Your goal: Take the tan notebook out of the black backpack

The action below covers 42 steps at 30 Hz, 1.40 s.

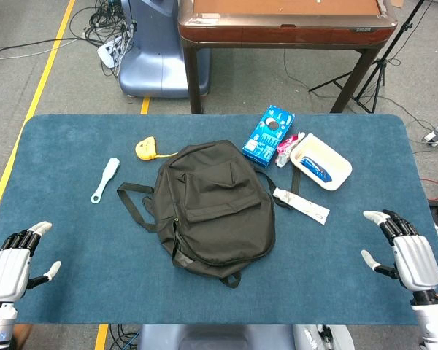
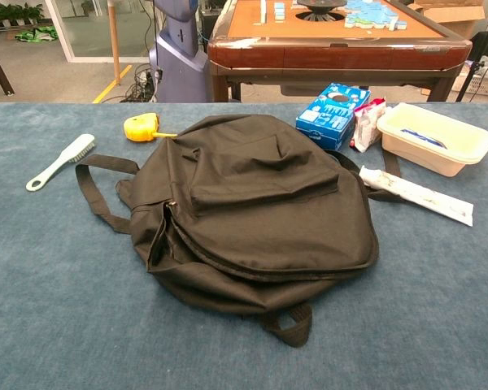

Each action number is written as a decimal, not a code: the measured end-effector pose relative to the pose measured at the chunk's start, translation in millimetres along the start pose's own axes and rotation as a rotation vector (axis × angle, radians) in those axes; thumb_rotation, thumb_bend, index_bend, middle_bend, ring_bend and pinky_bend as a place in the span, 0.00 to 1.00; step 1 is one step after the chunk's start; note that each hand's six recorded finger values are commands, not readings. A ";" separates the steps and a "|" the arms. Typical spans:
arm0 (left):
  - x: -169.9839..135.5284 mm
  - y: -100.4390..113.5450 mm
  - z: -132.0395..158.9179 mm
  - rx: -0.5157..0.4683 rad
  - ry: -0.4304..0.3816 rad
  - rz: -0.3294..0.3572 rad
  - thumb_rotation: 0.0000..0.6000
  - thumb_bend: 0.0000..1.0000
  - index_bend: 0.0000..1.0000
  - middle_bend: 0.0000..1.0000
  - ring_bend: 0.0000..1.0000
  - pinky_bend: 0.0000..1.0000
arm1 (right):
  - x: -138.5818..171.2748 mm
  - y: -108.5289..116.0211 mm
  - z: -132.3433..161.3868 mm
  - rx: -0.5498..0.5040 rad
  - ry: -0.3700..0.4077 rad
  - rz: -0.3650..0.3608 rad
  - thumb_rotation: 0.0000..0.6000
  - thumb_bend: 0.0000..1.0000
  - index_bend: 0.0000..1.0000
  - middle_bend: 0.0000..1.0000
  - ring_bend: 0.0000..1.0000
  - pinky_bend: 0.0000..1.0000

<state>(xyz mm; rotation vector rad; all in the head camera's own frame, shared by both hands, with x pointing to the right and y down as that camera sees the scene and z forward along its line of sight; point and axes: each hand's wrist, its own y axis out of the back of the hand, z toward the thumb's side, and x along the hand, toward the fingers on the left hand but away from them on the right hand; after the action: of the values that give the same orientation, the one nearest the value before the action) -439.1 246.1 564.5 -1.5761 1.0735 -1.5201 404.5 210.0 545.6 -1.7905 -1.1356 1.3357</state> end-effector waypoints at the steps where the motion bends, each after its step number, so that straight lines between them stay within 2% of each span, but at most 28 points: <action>1: -0.1 -0.6 0.1 0.000 0.000 -0.002 1.00 0.20 0.18 0.19 0.20 0.18 | -0.3 -0.2 0.1 0.000 0.000 0.001 1.00 0.27 0.21 0.22 0.12 0.21; 15: -0.8 0.9 2.5 -0.005 -0.010 0.006 1.00 0.20 0.18 0.19 0.20 0.18 | -4.4 -8.9 15.4 -0.005 0.056 0.052 1.00 0.27 0.21 0.22 0.12 0.21; 21: -3.3 3.7 4.4 -0.010 -0.023 0.017 1.00 0.20 0.18 0.19 0.20 0.18 | -17.1 -32.7 49.6 -0.015 0.173 0.153 1.00 0.27 0.21 0.22 0.12 0.21; 31: -8.4 9.6 2.4 -0.009 -0.034 0.021 1.00 0.20 0.18 0.19 0.20 0.18 | -42.6 -85.6 120.6 0.061 0.372 0.361 1.00 0.26 0.16 0.21 0.11 0.21; 37: -9.3 12.7 4.8 -0.012 -0.053 0.023 1.00 0.20 0.18 0.19 0.20 0.18 | -61.2 -120.8 167.0 0.089 0.458 0.426 1.00 0.20 0.15 0.19 0.09 0.21; 42: -10.8 14.2 5.5 -0.013 -0.062 0.021 1.00 0.20 0.18 0.19 0.20 0.18 | -74.9 -149.0 196.8 0.105 0.493 0.458 1.00 0.18 0.12 0.17 0.05 0.19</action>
<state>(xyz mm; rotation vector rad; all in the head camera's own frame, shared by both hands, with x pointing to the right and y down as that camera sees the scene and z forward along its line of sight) -434.7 249.6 546.7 -1.6059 1.0639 -1.4434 167.6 204.9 647.7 -2.2150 -0.3985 1.0654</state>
